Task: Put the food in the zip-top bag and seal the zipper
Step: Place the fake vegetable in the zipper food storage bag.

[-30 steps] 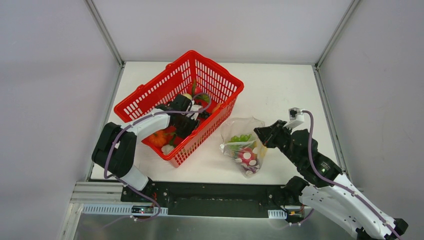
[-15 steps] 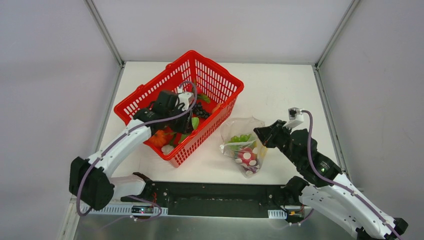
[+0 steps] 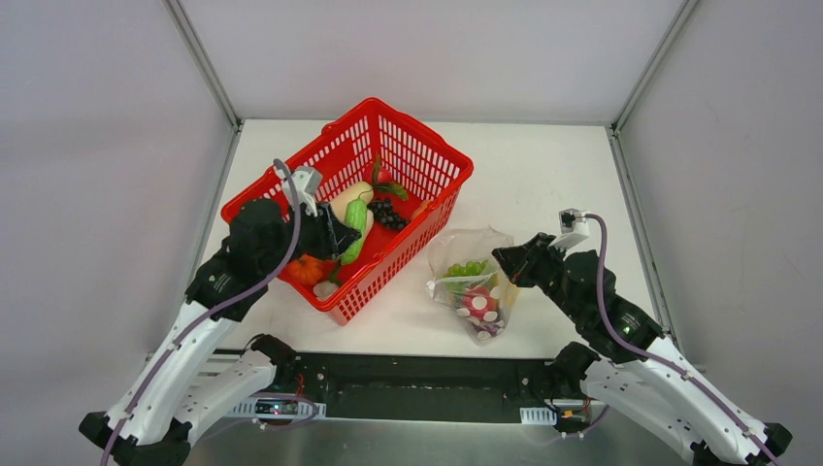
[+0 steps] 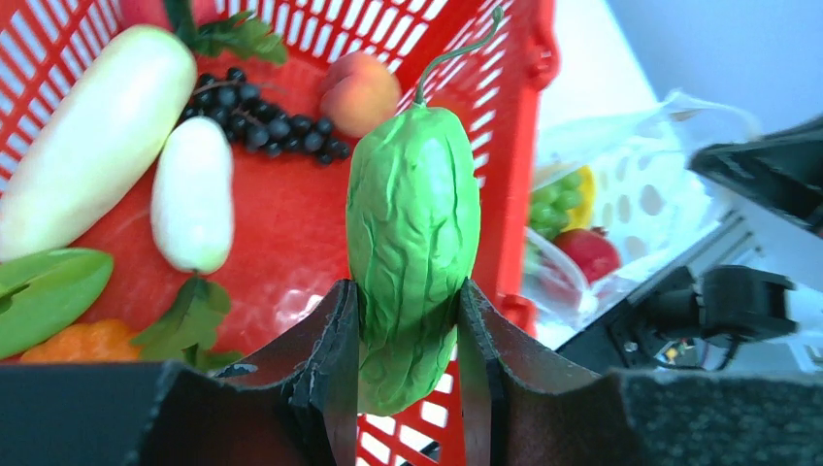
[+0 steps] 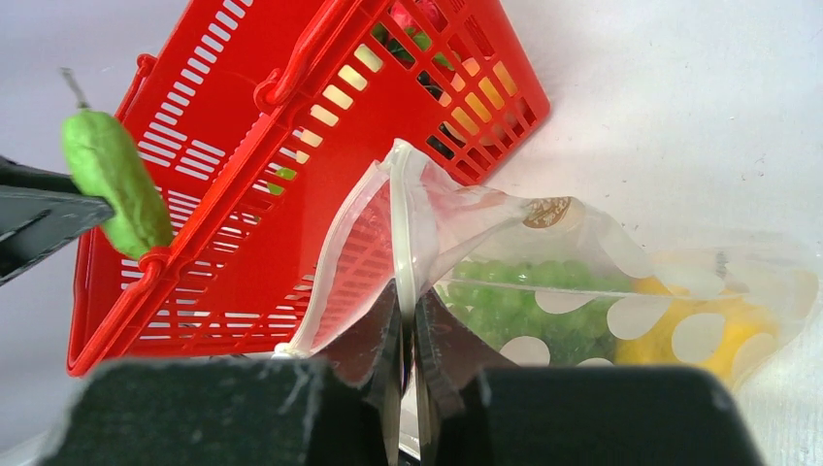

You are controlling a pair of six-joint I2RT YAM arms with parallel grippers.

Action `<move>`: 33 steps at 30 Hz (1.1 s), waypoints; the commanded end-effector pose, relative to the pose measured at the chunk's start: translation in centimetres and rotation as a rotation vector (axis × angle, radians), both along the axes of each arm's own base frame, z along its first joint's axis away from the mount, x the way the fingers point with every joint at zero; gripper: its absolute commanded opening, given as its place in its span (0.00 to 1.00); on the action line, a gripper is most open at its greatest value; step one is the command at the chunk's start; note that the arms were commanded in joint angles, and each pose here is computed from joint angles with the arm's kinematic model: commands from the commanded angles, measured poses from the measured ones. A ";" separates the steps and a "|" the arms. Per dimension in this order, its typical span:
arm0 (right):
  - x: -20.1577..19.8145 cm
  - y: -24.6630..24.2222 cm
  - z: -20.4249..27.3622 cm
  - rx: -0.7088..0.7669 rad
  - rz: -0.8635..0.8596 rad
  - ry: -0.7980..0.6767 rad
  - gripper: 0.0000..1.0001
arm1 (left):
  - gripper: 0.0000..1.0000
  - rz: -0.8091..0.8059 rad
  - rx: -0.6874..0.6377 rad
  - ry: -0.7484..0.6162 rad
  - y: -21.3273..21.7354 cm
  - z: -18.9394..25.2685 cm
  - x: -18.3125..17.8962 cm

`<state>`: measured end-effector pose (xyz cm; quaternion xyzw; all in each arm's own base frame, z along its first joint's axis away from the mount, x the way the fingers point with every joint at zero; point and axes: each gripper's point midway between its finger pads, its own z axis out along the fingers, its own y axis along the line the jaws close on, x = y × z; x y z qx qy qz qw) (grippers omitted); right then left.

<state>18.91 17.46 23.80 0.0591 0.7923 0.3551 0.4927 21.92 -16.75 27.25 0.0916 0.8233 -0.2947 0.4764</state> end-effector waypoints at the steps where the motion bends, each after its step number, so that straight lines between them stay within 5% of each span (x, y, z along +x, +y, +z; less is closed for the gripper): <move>1: 0.1 0.3 3.3 0.062 0.009 -0.066 0.09 | 0.09 -0.041 -0.160 -0.092 -1.1 4.8 -1.7; 11: -0.2 0.9 3.4 0.085 0.036 -0.058 0.09 | 0.10 -0.356 -0.235 -0.113 -7.9 8.5 -6.4; 19: -0.9 1.0 4.1 0.114 0.067 -0.072 0.09 | 0.08 -0.434 -0.294 -0.223 -13.6 10.3 -6.1; 28: -1.3 0.4 4.8 0.130 0.062 -0.091 0.09 | 0.09 -0.499 -0.056 -0.202 -19.4 5.4 -4.9; 33: -1.5 0.4 5.0 0.138 0.070 -0.095 0.09 | 0.10 -0.495 -0.043 -0.217 -20.9 3.1 -3.9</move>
